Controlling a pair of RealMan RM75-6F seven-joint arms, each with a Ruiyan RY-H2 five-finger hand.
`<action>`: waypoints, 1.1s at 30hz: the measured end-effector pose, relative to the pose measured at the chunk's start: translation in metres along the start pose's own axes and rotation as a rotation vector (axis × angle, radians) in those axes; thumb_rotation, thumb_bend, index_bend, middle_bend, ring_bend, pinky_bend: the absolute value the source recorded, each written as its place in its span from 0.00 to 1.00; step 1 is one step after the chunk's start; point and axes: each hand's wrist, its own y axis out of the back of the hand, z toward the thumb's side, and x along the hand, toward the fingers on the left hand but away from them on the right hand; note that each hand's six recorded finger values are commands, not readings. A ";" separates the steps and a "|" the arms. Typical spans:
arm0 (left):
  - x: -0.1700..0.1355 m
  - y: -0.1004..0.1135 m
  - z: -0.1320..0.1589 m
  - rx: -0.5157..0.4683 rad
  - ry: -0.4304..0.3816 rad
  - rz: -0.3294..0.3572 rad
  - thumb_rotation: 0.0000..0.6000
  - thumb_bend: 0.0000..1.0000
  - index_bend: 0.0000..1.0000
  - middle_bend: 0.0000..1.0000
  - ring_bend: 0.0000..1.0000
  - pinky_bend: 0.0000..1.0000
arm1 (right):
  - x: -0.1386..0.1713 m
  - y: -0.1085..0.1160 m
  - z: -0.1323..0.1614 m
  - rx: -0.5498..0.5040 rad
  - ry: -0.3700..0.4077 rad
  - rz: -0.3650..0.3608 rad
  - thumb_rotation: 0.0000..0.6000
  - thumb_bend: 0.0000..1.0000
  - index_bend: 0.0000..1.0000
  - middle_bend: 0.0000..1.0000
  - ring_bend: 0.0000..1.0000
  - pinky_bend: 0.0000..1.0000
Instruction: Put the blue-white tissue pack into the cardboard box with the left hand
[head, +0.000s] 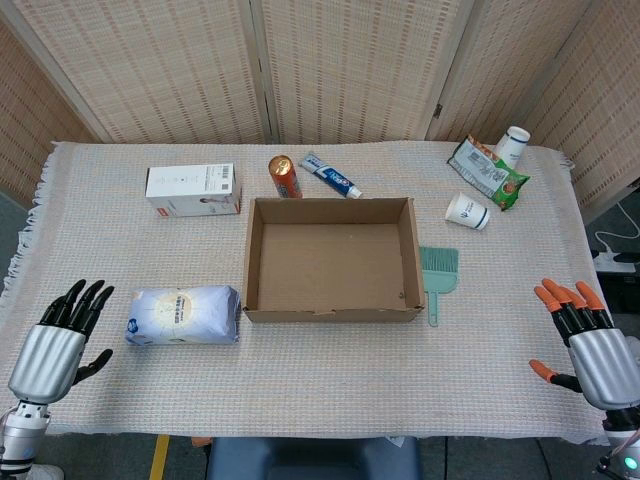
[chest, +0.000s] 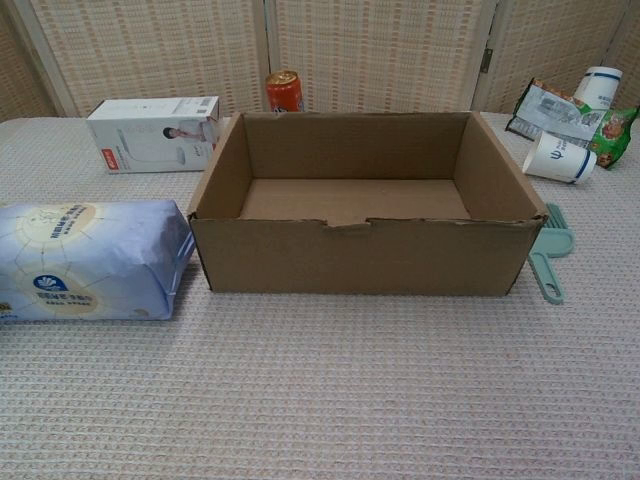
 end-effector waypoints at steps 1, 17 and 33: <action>0.000 0.000 0.000 -0.005 0.003 -0.014 1.00 0.18 0.00 0.01 0.00 0.20 | 0.000 -0.001 0.000 0.001 -0.001 0.003 1.00 0.00 0.05 0.03 0.00 0.00; -0.004 -0.026 0.019 -0.017 0.037 -0.278 1.00 0.18 0.00 0.00 0.00 0.13 | 0.000 0.002 0.001 -0.008 0.013 -0.005 1.00 0.00 0.05 0.03 0.00 0.00; 0.028 -0.050 0.055 -0.017 0.028 -0.320 1.00 0.18 0.00 0.00 0.00 0.13 | -0.001 0.001 -0.002 -0.004 0.000 0.004 1.00 0.00 0.06 0.03 0.00 0.00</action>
